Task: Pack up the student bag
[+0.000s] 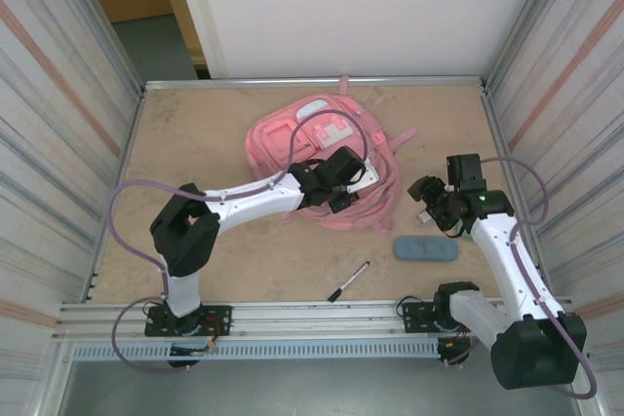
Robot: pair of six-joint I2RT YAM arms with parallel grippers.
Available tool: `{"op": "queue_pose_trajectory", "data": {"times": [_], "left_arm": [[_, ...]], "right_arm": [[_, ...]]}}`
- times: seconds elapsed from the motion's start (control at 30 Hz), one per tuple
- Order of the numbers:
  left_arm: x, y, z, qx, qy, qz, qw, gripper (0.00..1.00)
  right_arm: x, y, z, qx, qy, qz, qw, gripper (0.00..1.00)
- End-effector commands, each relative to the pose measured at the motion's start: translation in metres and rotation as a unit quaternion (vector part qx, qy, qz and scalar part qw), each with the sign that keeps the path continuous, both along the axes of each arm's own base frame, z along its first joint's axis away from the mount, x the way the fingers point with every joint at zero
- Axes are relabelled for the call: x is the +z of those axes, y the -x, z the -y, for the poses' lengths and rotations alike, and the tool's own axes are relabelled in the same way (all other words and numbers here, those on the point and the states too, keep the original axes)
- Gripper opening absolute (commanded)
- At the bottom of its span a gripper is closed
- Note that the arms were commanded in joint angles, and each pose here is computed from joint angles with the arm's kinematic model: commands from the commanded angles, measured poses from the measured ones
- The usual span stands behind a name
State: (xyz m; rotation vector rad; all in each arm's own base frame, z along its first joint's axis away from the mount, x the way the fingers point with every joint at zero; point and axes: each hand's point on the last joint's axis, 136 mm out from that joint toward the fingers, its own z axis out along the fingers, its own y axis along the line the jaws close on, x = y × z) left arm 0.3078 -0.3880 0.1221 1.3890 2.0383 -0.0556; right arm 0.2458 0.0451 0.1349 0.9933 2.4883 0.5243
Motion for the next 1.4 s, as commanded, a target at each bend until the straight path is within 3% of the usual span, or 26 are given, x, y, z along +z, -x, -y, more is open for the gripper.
{"op": "queue_pose_trajectory", "data": {"times": [0.0,0.17,0.33,0.53,0.73,0.9,1.0,1.2,1.27,1.3,1.37], "left_arm": [[-0.013,-0.018,-0.008,0.030,-0.034,0.007,0.999,0.33],[-0.034,-0.034,-0.009,0.059,-0.059,-0.007,0.997,0.44],[-0.038,-0.043,-0.007,0.079,-0.065,-0.013,0.995,0.46],[-0.058,-0.026,0.001,0.043,-0.052,-0.062,0.996,0.61],[-0.071,-0.020,-0.005,0.030,-0.060,-0.076,0.995,0.64],[-0.061,0.001,0.008,-0.013,-0.017,-0.119,0.993,0.69],[-0.054,0.000,0.006,-0.011,-0.003,-0.104,0.994,0.69],[-0.067,-0.041,-0.020,0.046,-0.084,-0.023,0.995,0.69],[-0.081,-0.050,-0.022,0.059,-0.100,-0.021,0.993,0.66],[-0.080,-0.054,-0.022,0.065,-0.098,-0.019,0.993,0.61],[-0.075,-0.055,-0.021,0.061,-0.096,-0.012,0.993,0.43]], "right_arm": [[0.000,-0.005,-0.004,0.013,-0.014,0.013,1.000,0.71],[-0.008,-0.007,-0.010,0.029,-0.033,-0.005,0.999,0.73],[-0.021,-0.009,-0.014,0.040,-0.044,-0.026,0.998,0.75],[-0.030,-0.002,-0.020,0.042,-0.062,-0.038,0.996,0.77],[-0.023,0.006,-0.011,0.016,-0.047,-0.027,0.998,0.77],[-0.013,0.005,-0.006,0.004,-0.039,-0.005,0.999,0.77],[-0.010,0.002,-0.005,-0.002,-0.039,-0.010,0.999,0.77],[-0.004,-0.004,-0.007,-0.022,-0.047,-0.005,0.999,0.77],[-0.003,-0.004,-0.006,-0.024,-0.041,-0.008,0.999,0.77],[-0.001,-0.003,-0.006,-0.026,-0.036,-0.011,0.999,0.77],[0.001,-0.002,-0.005,-0.025,-0.029,-0.010,0.999,0.77]]}}
